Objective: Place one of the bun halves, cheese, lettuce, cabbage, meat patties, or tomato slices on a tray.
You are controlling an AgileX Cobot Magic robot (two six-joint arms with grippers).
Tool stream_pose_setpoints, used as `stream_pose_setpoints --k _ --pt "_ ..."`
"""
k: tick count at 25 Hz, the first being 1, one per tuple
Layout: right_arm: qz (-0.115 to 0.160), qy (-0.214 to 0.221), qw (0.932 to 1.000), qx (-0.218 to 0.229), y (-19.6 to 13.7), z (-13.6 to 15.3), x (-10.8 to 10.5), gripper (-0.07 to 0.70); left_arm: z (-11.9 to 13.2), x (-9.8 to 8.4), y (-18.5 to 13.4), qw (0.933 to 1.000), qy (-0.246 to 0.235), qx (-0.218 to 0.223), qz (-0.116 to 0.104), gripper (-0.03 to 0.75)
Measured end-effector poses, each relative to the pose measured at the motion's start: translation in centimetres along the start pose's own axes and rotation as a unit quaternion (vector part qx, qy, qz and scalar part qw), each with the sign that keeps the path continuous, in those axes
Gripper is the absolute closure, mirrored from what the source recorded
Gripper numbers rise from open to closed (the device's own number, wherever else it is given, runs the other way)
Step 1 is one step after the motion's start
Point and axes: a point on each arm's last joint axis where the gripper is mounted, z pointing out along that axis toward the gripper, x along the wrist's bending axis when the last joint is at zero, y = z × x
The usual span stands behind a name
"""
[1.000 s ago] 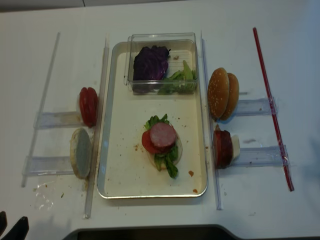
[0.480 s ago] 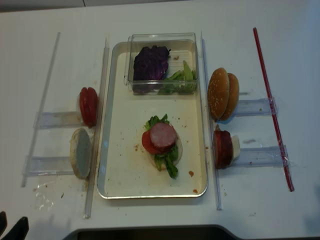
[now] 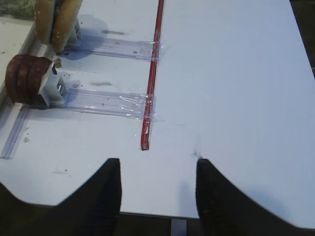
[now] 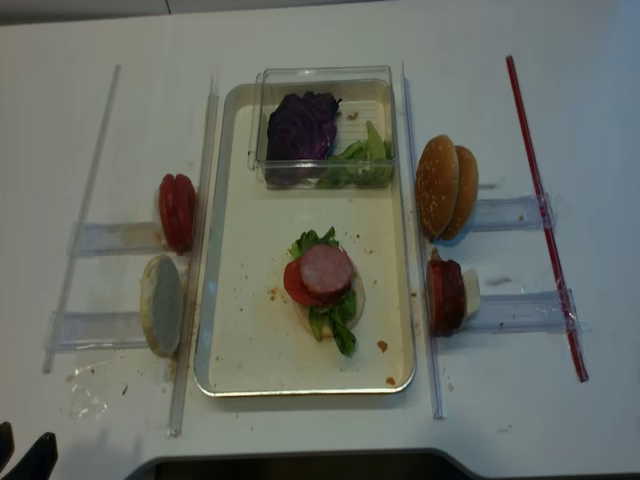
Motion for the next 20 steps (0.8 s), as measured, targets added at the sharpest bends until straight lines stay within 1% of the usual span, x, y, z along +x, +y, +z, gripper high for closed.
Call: stream_pose_setpoints --k 1,3,6,8,11,15,20 --pt "-0.001 -0.001 1.0000 -0.009 -0.6 -0.1 0.1 0.249 0.0 0.0 0.0 1.0000 0.000 0.000 0.000 0.431" --pt "-0.001 -0.002 0.9999 -0.014 -1.2 0.0 0.2 0.249 0.0 0.0 0.0 1.0000 0.000 -0.001 0.000 0.431" --pt "-0.001 -0.001 1.0000 -0.005 -1.6 0.5 0.2 0.249 0.0 0.0 0.0 1.0000 0.000 -0.002 0.000 0.431" --pt "-0.001 -0.002 1.0000 -0.006 -1.6 0.6 0.2 0.249 0.0 0.0 0.0 1.0000 0.000 -0.002 0.000 0.431" --pt "0.000 -0.005 0.9996 -0.028 -1.3 1.2 0.1 0.249 0.0 0.0 0.0 1.0000 -0.001 -0.002 0.000 0.431" --pt "0.001 -0.008 0.9991 -0.042 -1.2 1.8 0.0 0.249 0.0 0.0 0.0 1.0000 -0.001 -0.002 0.000 0.431" --pt "0.001 -0.009 0.9990 -0.045 -1.2 1.9 0.0 0.249 0.0 0.0 0.0 1.0000 -0.001 -0.002 0.000 0.431"
